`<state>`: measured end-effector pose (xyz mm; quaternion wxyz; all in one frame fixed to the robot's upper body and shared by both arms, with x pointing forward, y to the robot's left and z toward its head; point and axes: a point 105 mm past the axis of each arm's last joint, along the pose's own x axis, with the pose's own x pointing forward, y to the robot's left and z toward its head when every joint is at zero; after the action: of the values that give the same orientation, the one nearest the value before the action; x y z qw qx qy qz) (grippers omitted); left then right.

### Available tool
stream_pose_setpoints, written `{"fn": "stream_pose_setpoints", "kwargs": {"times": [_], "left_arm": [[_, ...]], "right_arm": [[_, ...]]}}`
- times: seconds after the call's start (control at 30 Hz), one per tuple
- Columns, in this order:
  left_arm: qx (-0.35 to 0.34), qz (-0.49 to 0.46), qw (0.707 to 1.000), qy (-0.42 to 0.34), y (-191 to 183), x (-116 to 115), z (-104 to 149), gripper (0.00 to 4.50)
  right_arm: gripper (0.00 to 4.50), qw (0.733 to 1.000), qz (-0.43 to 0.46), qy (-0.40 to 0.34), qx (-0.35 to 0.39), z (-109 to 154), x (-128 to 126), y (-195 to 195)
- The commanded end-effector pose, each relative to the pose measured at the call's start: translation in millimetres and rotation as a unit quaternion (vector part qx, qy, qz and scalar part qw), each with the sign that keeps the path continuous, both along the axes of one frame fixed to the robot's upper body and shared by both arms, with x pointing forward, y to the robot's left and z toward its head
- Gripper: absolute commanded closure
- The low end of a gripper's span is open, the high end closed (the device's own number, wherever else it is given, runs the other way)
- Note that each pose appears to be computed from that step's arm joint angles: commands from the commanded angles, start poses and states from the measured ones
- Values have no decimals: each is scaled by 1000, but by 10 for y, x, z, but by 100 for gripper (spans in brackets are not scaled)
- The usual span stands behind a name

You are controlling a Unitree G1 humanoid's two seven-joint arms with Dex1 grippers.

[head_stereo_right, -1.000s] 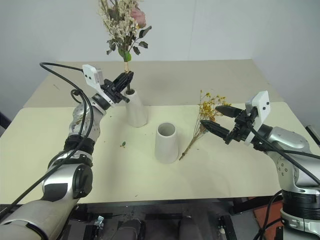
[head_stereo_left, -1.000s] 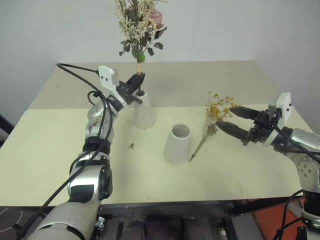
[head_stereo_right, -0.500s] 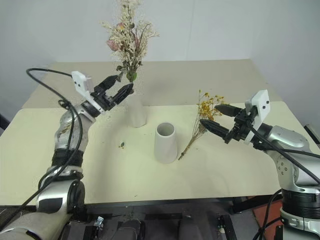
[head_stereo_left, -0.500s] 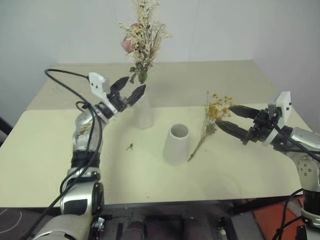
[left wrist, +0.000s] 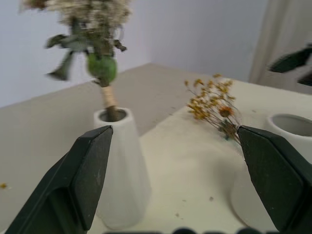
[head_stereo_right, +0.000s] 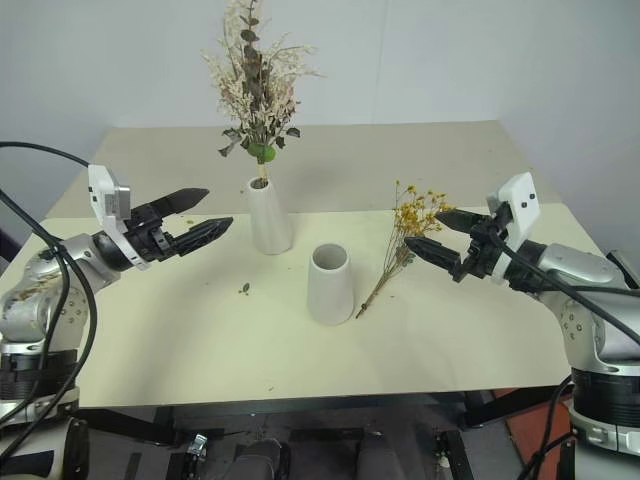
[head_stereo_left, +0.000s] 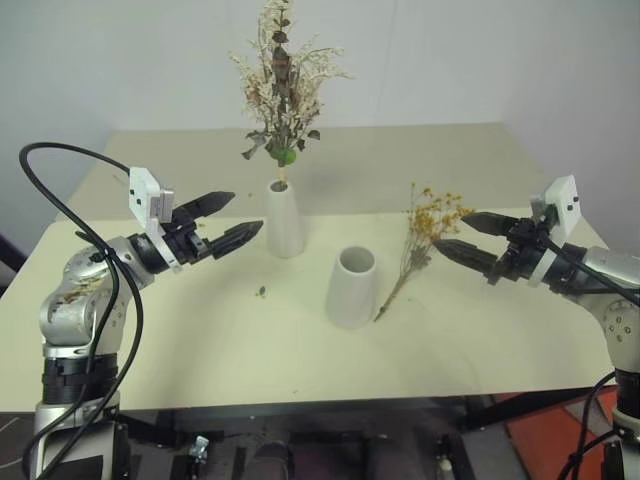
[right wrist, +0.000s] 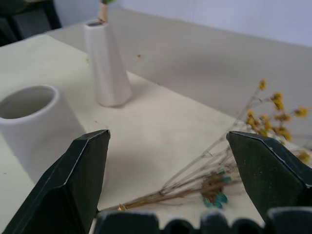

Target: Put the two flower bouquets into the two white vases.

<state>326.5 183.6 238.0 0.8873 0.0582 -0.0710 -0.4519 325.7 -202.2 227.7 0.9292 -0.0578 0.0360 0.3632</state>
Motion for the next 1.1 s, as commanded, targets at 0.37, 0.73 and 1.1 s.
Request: {"fn": "stream_pose_setpoints", "kwargs": {"times": [0.37,0.73,1.1], "left_arm": [[78,-172,981,-36,-192,-374,213,7],[90,-201,974,-44,-282,-305,238,7],[93,-203,974,-47,-268,-313,237,0]], "right_arm": [[0,947,-122,296,-4,-300,183,127],[0,899,-190,395,-5,-545,511,221],[62,908,-170,382,-1,-642,652,542]]}}
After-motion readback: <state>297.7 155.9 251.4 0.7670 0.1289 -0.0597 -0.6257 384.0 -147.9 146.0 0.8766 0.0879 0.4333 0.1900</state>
